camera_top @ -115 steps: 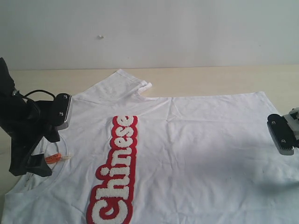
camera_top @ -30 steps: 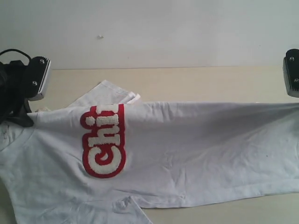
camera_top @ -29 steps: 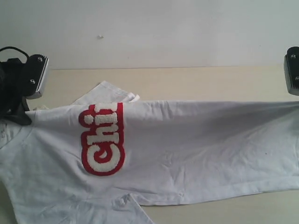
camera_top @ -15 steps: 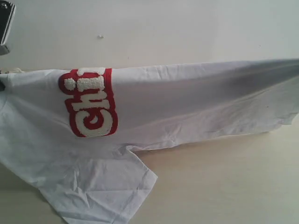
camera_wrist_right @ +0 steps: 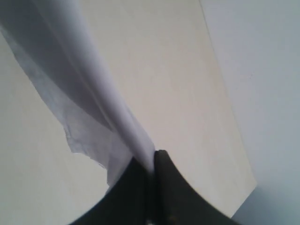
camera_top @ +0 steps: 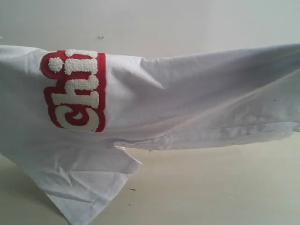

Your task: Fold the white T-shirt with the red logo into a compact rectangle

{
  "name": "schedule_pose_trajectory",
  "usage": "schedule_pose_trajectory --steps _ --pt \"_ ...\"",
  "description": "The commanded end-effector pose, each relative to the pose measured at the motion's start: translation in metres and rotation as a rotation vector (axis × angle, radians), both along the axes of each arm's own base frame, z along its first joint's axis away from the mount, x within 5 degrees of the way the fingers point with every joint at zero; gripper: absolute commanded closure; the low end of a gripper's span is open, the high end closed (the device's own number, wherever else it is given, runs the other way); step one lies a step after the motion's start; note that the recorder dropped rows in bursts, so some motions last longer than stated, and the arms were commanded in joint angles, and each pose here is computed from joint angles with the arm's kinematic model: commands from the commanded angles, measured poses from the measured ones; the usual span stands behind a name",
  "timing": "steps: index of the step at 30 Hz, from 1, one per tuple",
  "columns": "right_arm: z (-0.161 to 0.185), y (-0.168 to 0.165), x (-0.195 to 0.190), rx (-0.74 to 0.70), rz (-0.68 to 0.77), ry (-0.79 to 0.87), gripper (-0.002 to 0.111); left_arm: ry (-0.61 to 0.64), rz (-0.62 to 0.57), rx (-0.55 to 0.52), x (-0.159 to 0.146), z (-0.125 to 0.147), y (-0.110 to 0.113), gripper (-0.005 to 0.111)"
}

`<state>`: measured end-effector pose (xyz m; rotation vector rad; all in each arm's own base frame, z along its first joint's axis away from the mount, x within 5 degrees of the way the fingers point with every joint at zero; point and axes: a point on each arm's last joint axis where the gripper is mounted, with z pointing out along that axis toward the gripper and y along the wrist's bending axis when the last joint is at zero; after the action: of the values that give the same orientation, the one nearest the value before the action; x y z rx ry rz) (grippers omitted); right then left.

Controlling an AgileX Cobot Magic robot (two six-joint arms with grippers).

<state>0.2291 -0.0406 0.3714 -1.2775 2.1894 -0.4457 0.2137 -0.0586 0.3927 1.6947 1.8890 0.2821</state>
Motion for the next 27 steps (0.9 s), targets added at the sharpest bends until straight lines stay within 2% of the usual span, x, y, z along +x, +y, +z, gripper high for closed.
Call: schedule_pose_trajectory --steps 1,6,9,11,12,15,17,20,23,25,27 --pt "0.018 0.01 -0.019 0.074 0.006 -0.057 0.108 -0.04 0.028 -0.111 -0.03 0.021 0.002 0.107" --pt "0.034 0.023 -0.047 0.157 0.003 -0.115 0.108 -0.044 0.089 -0.191 -0.059 0.034 0.006 0.107" --pt "0.036 0.033 -0.066 0.212 0.038 -0.052 0.108 -0.07 0.121 -0.3 -0.081 0.045 0.006 0.107" --pt "0.039 0.036 -0.07 0.241 0.039 -0.068 0.108 -0.08 0.13 -0.343 -0.092 0.049 0.006 0.107" --pt "0.043 0.039 -0.075 0.261 0.048 -0.09 0.108 -0.077 0.155 -0.398 -0.103 0.053 0.005 0.107" --pt "0.052 0.045 -0.095 0.325 -0.016 -0.142 0.108 -0.064 0.215 -0.543 -0.13 0.061 0.007 0.107" --pt "0.055 0.049 -0.104 0.327 -0.035 -0.15 0.108 -0.075 0.211 -0.578 -0.146 0.06 0.011 0.107" --pt "0.053 0.054 -0.114 0.295 -0.028 -0.142 0.108 -0.049 0.198 -0.568 -0.161 0.037 0.016 0.107" --pt "0.026 0.062 -0.112 0.313 0.004 -0.038 0.108 0.043 0.224 -0.528 -0.162 0.0 0.015 0.107" --pt "0.009 0.065 -0.111 0.305 0.015 0.021 0.108 0.048 0.243 -0.477 -0.158 -0.011 0.018 0.107" --pt "-0.004 0.064 -0.11 0.263 0.028 0.063 0.108 0.015 0.226 -0.381 -0.154 -0.018 0.022 0.107"
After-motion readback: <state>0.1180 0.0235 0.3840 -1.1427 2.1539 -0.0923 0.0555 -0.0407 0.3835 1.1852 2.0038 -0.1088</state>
